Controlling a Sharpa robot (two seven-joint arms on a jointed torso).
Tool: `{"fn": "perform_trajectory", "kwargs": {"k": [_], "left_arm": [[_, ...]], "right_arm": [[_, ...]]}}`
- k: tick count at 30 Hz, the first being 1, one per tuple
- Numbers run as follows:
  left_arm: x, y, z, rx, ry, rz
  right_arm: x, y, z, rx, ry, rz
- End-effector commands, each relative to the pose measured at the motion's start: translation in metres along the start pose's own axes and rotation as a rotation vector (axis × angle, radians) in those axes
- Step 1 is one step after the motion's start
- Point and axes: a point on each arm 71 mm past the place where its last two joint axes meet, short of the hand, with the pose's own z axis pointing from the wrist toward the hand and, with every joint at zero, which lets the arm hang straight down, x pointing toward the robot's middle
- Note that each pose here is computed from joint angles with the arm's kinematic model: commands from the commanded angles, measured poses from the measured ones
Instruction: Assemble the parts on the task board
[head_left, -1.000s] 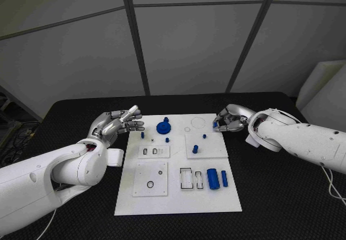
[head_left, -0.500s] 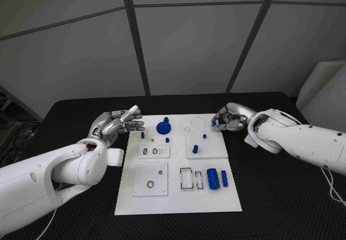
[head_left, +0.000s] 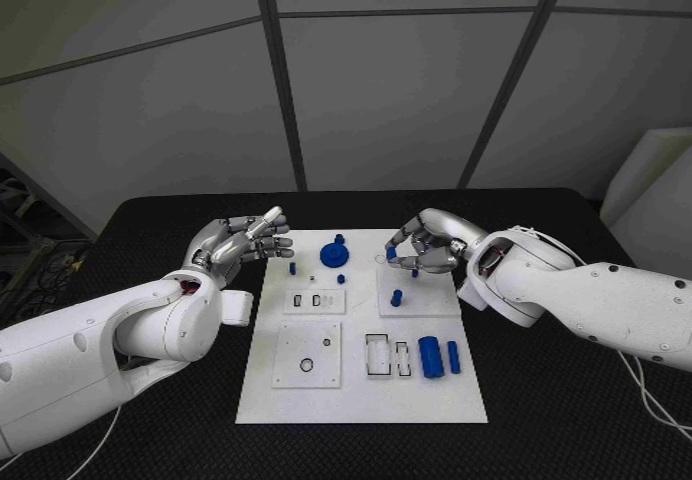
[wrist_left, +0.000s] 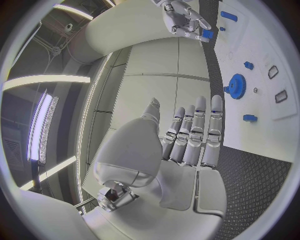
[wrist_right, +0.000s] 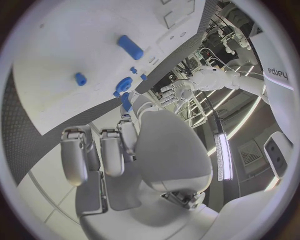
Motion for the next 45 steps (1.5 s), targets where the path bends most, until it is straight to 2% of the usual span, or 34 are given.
{"fn": "perform_trajectory", "kwargs": {"k": [1, 11, 17, 28, 45], "left_arm": [[-0.0009, -0.0016, 0.0009, 0.011, 0.005, 0.005], [-0.0054, -0.0013, 0.0036, 0.013, -0.009, 0.011], [-0.0059, -0.0017, 0.0047, 0.014, -0.011, 0.012], [-0.0041, -0.0018, 0.0057, 0.014, -0.008, 0.011], [-0.0040, -0.0015, 0.0063, 0.013, -0.007, 0.010]], "right_arm": [[0.005, 0.015, 0.005, 0.018, -0.025, -0.033], [0.038, 0.068, 0.026, -0.057, 0.017, -0.067], [0.056, 0.080, 0.036, -0.061, 0.040, -0.085], [0.086, 0.085, 0.044, -0.053, 0.088, -0.129], [0.101, 0.081, 0.049, -0.032, 0.119, -0.149]]}}
